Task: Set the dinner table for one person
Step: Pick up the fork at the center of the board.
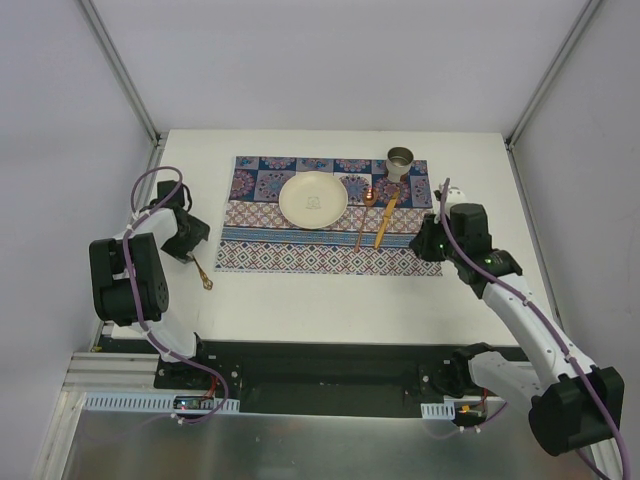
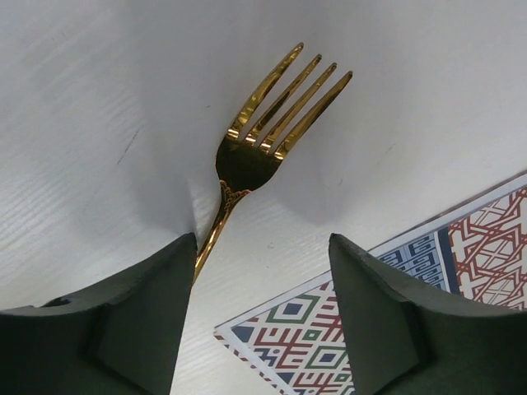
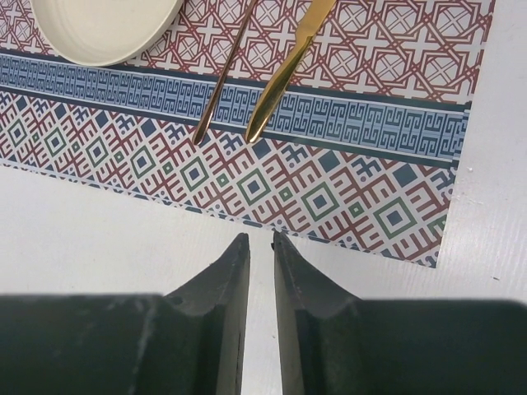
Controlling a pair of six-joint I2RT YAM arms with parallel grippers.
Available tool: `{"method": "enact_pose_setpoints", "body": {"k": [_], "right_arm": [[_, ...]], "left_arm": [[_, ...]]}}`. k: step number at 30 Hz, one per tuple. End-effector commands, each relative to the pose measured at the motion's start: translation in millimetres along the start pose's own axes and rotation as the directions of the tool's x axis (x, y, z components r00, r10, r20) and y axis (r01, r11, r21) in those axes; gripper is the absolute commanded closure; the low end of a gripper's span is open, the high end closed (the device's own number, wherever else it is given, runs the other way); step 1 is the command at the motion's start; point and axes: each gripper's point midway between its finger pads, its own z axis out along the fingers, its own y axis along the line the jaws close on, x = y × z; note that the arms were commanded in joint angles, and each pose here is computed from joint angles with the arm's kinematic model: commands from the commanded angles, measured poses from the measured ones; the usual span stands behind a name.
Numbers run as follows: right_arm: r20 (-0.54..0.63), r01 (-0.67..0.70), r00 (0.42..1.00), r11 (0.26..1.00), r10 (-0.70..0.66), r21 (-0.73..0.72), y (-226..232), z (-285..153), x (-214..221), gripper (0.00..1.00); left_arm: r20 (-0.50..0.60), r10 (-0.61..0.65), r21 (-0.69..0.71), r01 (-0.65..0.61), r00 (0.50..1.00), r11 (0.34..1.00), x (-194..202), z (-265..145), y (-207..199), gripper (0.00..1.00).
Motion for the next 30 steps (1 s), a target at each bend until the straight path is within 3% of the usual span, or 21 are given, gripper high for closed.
{"method": "enact_pose_setpoints", "body": {"k": [1,6,16,23,30], "right_arm": [[0.054,0.01,0.998,1.0,-0.01,-0.008,2.4,-11.4,-20.3,0.8],[0.074,0.004,0.997,1.0,-0.004,-0.006,2.0,-16.7,-26.3,0.8],[0.111,0.003,0.994,1.0,-0.006,0.031,-4.1,-30.9,-34.6,0.81],[0.191,-0.005,0.982,0.997,-0.01,0.075,-11.3,-49.3,-48.5,0.81],[0.186,-0.001,0.982,0.997,-0.014,0.082,-13.0,-51.2,-52.7,0.81]], "left_arm": [[-0.033,0.035,-0.009,-0.035,0.999,0.999,4.2,2.3,5.1,0.46],[-0.045,0.055,-0.019,-0.056,0.997,0.998,5.9,4.3,7.2,0.56],[-0.054,0.111,-0.061,-0.114,0.992,0.992,4.5,6.9,14.7,0.58],[-0.109,0.238,-0.098,-0.248,0.965,0.964,-5.1,4.9,11.1,0.63],[-0.118,0.236,-0.133,-0.251,0.964,0.959,-0.9,9.2,19.1,0.64]]}}
